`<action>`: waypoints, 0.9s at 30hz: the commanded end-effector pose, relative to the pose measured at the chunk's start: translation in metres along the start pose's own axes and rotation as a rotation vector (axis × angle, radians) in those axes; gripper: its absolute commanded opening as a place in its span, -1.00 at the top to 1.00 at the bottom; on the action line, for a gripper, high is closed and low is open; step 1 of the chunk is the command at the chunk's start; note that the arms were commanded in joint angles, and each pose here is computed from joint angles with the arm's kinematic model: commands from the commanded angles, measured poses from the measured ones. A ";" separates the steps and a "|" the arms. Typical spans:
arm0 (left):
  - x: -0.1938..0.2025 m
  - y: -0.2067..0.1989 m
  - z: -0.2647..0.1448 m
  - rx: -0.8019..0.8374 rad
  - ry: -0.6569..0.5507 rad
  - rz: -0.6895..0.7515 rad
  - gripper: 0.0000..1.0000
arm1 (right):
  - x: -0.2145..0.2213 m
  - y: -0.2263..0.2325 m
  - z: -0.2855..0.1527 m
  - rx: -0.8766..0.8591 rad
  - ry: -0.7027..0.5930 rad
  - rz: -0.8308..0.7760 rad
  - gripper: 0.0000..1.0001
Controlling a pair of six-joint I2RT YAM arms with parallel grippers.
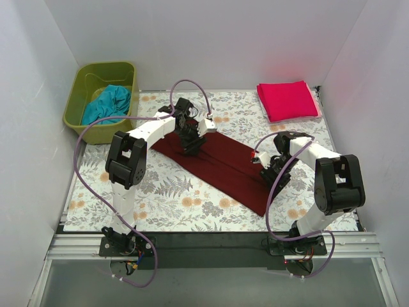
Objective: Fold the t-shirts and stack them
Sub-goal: Fold the tshirt
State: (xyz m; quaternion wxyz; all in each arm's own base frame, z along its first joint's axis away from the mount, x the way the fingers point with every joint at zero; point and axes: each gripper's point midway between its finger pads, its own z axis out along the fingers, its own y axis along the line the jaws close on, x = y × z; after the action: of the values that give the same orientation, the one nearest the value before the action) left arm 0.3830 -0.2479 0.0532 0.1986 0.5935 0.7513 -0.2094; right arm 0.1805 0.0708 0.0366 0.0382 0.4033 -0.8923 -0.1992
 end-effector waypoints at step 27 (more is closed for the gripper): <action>-0.018 0.011 0.003 -0.028 -0.049 0.103 0.12 | -0.006 0.006 0.012 -0.050 -0.026 0.019 0.97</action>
State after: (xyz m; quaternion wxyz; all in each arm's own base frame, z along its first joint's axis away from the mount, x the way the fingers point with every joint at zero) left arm 0.3905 -0.2507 0.0502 0.2107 0.6092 0.7385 -0.1978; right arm 0.1788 0.0769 0.0247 0.0463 0.3898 -0.8942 -0.2152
